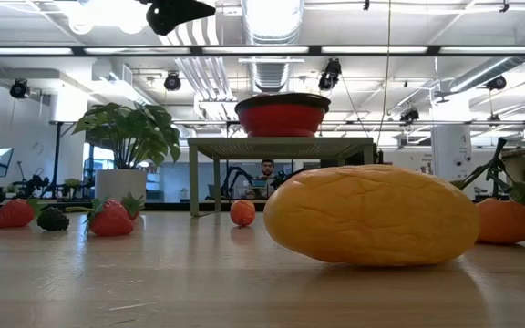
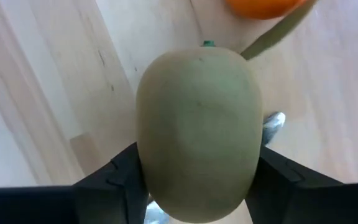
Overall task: Pick & Place Fruit
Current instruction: Put the kiwi into the red strainer bowl on the shelf, then put the peach into the red strainer bowl on the shelf
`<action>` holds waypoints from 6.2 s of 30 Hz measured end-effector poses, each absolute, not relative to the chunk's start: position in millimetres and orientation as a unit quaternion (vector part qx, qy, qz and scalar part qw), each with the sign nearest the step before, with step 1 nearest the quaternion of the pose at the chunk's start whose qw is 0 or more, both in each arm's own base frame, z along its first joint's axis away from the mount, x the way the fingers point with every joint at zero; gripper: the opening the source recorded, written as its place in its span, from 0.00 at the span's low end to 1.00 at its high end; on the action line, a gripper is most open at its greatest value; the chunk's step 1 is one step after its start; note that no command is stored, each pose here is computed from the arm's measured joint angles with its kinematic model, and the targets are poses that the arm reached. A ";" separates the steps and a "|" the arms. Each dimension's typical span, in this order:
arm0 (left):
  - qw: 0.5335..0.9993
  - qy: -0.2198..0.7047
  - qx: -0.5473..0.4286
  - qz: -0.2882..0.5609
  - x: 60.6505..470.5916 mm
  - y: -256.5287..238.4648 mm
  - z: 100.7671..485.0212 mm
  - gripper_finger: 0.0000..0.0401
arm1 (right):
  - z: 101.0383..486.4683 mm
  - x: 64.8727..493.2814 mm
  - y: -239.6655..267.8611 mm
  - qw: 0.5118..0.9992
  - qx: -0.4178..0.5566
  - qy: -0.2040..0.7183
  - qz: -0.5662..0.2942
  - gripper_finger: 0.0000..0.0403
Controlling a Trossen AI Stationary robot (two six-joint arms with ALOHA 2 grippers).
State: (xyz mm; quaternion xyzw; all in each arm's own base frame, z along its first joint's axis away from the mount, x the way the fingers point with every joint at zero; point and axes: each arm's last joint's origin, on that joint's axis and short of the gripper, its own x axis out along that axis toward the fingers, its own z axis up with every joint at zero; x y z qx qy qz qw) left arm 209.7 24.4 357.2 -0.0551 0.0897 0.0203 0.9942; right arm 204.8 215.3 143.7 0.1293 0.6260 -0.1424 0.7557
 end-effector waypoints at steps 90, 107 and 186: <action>0.994 0.090 -0.055 0.020 209.7 24.4 357.3 0.86 | 341.2 354.7 -169.1 0.863 0.036 0.387 -0.324 0.58; 0.994 0.090 -0.055 0.020 209.7 24.3 357.3 0.86 | 345.4 352.8 -168.1 0.862 0.025 0.394 -0.319 0.79; 0.994 0.093 -0.055 0.020 209.5 24.3 356.6 0.86 | 148.6 301.4 20.2 0.859 0.026 0.488 -0.154 0.64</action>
